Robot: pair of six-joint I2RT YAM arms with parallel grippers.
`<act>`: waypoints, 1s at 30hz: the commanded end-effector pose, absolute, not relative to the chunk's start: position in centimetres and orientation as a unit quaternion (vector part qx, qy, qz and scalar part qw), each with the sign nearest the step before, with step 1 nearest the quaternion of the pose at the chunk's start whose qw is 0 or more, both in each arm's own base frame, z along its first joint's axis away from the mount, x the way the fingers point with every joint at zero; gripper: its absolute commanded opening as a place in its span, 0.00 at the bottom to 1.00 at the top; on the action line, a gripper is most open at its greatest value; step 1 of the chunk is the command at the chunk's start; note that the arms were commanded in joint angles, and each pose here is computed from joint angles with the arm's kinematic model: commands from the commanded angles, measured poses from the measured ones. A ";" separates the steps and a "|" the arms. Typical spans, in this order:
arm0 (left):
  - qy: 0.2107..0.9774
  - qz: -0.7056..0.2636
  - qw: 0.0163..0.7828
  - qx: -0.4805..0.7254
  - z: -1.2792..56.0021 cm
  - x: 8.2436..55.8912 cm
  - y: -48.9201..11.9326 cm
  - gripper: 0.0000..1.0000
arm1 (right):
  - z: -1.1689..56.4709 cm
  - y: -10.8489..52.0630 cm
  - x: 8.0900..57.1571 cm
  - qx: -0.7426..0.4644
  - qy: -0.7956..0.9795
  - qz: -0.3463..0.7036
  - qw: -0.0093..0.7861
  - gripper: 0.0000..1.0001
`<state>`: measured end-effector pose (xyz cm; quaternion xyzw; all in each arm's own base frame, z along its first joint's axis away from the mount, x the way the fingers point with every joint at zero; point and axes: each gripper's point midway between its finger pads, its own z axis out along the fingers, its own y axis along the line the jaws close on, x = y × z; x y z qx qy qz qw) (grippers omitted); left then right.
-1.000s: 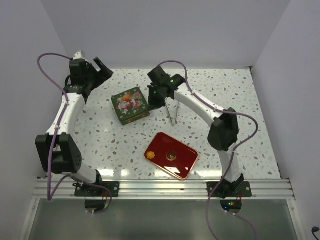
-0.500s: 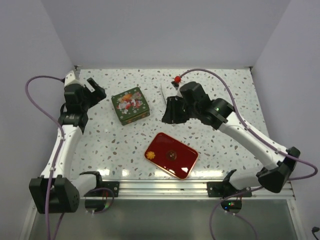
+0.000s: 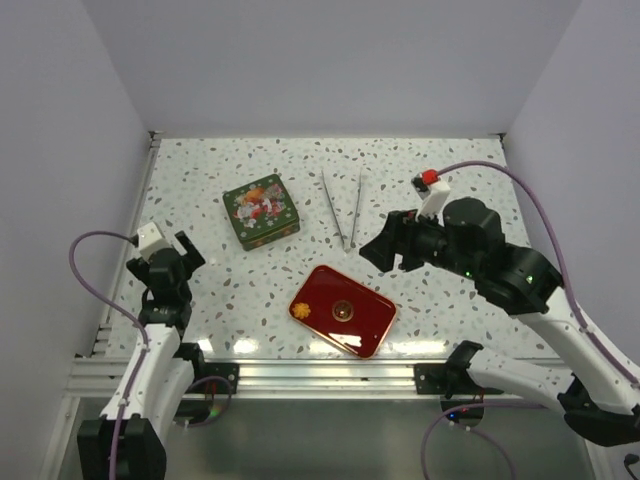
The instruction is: Pack the cookies
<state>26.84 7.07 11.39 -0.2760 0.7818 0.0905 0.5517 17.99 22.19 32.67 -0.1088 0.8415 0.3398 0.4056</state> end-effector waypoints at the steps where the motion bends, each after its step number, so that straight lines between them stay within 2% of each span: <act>1: 0.722 0.160 0.622 -0.257 13.9 27.3 9.6 0.98 | 32.6 20.2 17.7 -0.098 0.842 0.316 0.426 0.70; 11: 0.742 0.169 0.615 -0.208 9.7 28.7 9.2 0.97 | 30.8 18.8 15.8 -0.081 0.857 0.318 0.398 0.69; 21: 0.727 0.087 0.677 -0.079 11.8 33.0 4.3 0.93 | 30.4 18.0 15.5 -0.068 0.856 0.315 0.403 0.70; 30: 0.718 0.077 0.687 -0.080 12.1 35.9 4.0 0.91 | 30.3 18.1 15.3 -0.078 0.861 0.311 0.395 0.71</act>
